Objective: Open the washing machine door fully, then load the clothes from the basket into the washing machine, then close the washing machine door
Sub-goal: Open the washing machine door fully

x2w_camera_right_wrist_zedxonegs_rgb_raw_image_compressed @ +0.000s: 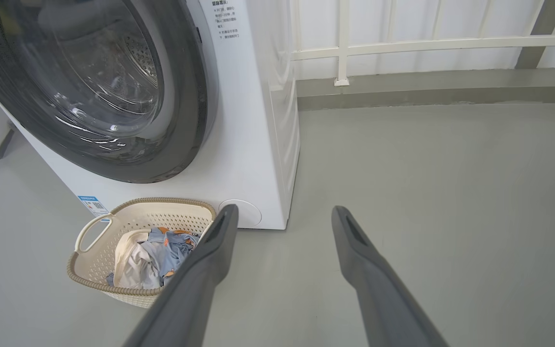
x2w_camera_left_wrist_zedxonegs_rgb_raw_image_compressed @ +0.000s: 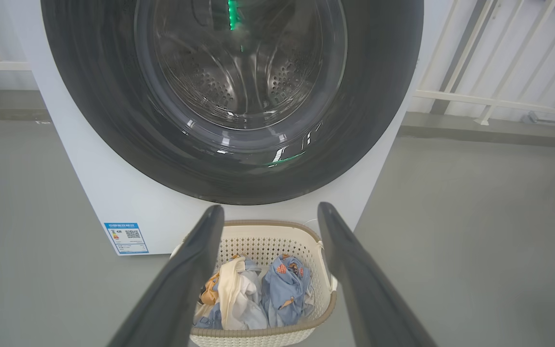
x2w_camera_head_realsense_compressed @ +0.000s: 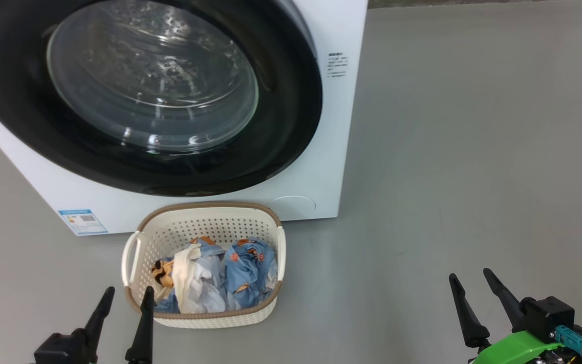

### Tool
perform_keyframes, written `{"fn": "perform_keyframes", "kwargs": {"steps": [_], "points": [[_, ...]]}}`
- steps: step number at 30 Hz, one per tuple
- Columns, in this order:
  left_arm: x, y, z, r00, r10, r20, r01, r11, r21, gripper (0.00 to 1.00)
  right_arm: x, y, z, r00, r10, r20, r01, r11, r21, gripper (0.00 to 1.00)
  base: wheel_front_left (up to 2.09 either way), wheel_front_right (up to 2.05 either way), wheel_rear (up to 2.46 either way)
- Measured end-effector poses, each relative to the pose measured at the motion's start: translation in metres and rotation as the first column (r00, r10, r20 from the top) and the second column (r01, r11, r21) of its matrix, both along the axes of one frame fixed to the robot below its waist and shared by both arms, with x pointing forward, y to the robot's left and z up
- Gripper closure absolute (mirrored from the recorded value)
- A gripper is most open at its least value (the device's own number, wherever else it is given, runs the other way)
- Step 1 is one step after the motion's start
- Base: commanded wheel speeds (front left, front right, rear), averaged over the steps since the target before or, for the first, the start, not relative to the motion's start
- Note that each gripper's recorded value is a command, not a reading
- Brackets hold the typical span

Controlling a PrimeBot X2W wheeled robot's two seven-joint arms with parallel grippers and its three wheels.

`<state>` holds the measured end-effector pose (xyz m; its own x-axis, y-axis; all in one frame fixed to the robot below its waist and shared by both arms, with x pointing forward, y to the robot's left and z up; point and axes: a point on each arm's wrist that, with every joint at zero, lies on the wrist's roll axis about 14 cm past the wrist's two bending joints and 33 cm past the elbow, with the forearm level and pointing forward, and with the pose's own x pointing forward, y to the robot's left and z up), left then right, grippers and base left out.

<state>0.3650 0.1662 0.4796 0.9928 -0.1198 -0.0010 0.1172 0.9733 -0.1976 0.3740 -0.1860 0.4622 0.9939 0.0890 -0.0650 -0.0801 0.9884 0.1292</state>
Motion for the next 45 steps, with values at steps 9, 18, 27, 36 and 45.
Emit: {"fn": "perform_keyframes", "kwargs": {"steps": [9,18,27,36,45], "points": [[0.0,-0.004,0.0,1.0,-0.011,0.0,0.011,1.0,-0.01,0.0,0.0,0.003,0.0,1.0,0.005,0.001,-0.005,1.0,0.003,0.0,0.13,0.13,-0.26],[-0.001,-0.009,-0.004,1.0,-0.012,-0.014,0.011,0.999,-0.042,0.0,0.024,0.018,0.028,0.996,0.029,0.088,-0.034,0.998,0.058,1.0,0.0,0.0,0.0],[0.011,-0.019,-0.005,0.999,-0.037,-0.015,0.036,0.998,-0.06,0.0,0.074,0.014,0.088,0.969,-0.062,0.241,-0.019,0.947,0.322,1.0,0.0,0.0,0.0],[0.022,-0.021,-0.003,0.999,-0.043,-0.006,0.042,0.997,-0.069,0.0,0.129,0.025,0.138,0.939,-0.085,0.333,-0.121,0.825,0.552,1.0,0.0,0.0,0.0],[0.028,-0.01,-0.004,1.0,0.003,-0.014,-0.004,0.997,-0.08,0.0,0.194,0.061,0.178,0.934,0.031,0.357,-0.29,0.65,0.702,1.0,0.0,0.0,0.0]]}}
